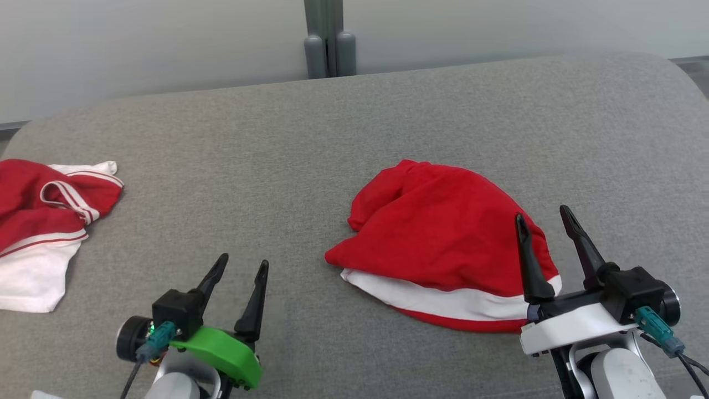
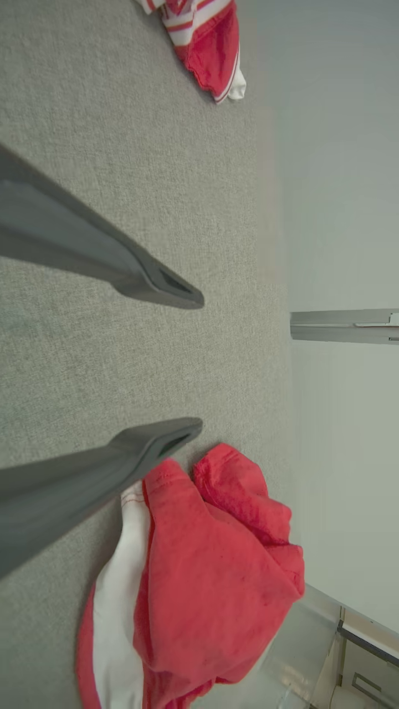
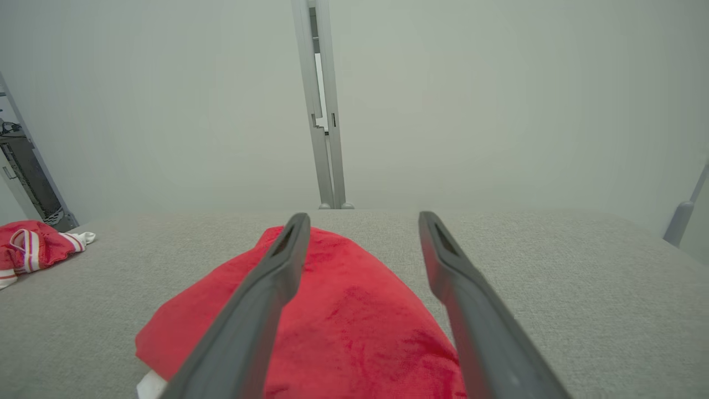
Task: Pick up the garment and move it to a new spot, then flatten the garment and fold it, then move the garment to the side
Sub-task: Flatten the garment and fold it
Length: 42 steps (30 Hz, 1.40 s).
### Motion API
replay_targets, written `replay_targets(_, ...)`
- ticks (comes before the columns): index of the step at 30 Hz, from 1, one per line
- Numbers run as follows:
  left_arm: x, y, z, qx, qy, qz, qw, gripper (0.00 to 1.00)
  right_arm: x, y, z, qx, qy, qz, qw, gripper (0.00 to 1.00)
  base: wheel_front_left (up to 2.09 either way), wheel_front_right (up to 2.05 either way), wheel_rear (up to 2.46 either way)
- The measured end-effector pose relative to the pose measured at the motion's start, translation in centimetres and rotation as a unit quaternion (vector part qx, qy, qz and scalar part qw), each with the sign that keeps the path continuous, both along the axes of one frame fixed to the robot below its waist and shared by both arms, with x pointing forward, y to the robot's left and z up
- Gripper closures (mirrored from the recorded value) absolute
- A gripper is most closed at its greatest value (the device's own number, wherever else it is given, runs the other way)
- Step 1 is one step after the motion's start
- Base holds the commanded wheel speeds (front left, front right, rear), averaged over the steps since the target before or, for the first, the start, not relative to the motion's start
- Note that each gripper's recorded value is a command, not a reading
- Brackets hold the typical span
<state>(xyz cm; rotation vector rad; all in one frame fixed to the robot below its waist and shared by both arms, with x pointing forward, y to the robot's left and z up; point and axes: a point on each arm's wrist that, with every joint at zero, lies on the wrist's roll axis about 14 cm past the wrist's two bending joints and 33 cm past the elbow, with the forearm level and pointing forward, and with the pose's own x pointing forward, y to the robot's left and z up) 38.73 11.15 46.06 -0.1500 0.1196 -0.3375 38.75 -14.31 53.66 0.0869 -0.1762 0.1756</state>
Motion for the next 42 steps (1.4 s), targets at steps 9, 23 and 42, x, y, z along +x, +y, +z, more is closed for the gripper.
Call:
replay_targets(9,0.3,-6.2,-3.6,0.016,0.05,-0.1,0.994,0.0,-0.2,-2.9,-1.0,0.002,0.015,-0.042,0.999,0.0,0.0,0.0,0.0)
replay_targets(23,0.2,-12.3,-7.7,0.026,0.111,-0.196,0.974,0.0,-0.6,-5.6,-2.2,-0.002,0.036,-0.084,0.996,0.0,0.0,0.0,0.0)
replay_targets(42,1.3,-8.9,-5.7,0.016,0.09,-0.133,0.987,1.0,-1.1,-4.9,-1.9,-0.002,0.032,-0.074,0.997,0.0,0.0,0.0,0.0)
